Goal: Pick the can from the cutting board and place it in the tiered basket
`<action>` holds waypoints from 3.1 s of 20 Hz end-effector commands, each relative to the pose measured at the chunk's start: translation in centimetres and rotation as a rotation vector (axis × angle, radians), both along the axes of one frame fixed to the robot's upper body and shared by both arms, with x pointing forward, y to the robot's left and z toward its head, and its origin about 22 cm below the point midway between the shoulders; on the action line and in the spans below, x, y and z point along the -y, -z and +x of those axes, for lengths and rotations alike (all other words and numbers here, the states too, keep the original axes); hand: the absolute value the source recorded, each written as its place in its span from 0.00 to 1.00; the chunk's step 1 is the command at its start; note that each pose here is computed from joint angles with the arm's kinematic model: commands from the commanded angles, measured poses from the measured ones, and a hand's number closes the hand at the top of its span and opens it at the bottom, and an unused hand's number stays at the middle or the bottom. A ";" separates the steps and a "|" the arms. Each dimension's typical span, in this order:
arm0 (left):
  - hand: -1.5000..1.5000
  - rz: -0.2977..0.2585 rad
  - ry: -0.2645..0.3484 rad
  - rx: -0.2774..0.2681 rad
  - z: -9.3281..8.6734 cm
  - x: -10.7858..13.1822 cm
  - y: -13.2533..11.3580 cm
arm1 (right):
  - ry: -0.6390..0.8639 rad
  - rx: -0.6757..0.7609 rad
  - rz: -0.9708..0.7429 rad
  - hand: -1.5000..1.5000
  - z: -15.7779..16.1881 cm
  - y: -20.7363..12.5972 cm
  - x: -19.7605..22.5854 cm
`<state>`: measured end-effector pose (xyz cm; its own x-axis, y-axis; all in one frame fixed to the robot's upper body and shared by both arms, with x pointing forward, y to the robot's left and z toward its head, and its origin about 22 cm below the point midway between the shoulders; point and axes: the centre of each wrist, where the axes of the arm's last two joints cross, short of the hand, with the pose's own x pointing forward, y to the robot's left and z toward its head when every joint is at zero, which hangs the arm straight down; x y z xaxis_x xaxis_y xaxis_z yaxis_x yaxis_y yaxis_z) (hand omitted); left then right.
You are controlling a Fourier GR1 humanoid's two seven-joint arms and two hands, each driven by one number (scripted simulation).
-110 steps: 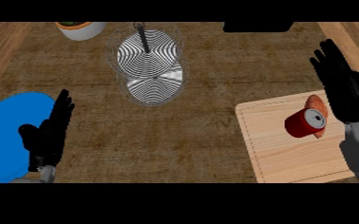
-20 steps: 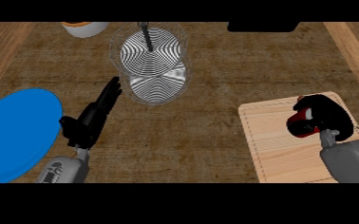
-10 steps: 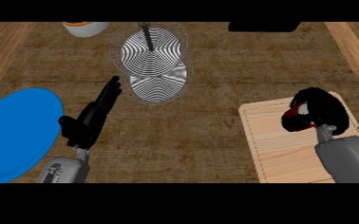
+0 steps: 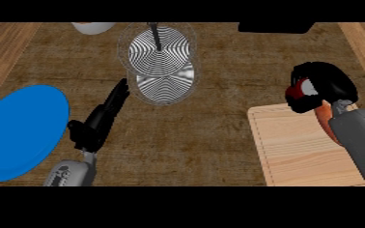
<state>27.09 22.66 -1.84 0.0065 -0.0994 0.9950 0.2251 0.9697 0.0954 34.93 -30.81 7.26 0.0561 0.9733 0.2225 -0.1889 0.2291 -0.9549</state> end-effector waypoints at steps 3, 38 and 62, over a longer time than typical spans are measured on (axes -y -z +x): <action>0.50 0.001 -0.025 -0.007 1.2 -0.3 -0.2 | -0.176 0.138 0.394 1.00 2.3 -3.5 -0.3; 0.50 0.012 -0.003 0.013 1.5 -0.2 -0.6 | -0.327 0.112 0.536 1.00 8.6 -19.8 -30.1; 0.50 0.017 0.038 -0.008 1.9 0.3 -0.8 | -0.108 -0.299 0.957 0.00 10.4 -16.2 -29.6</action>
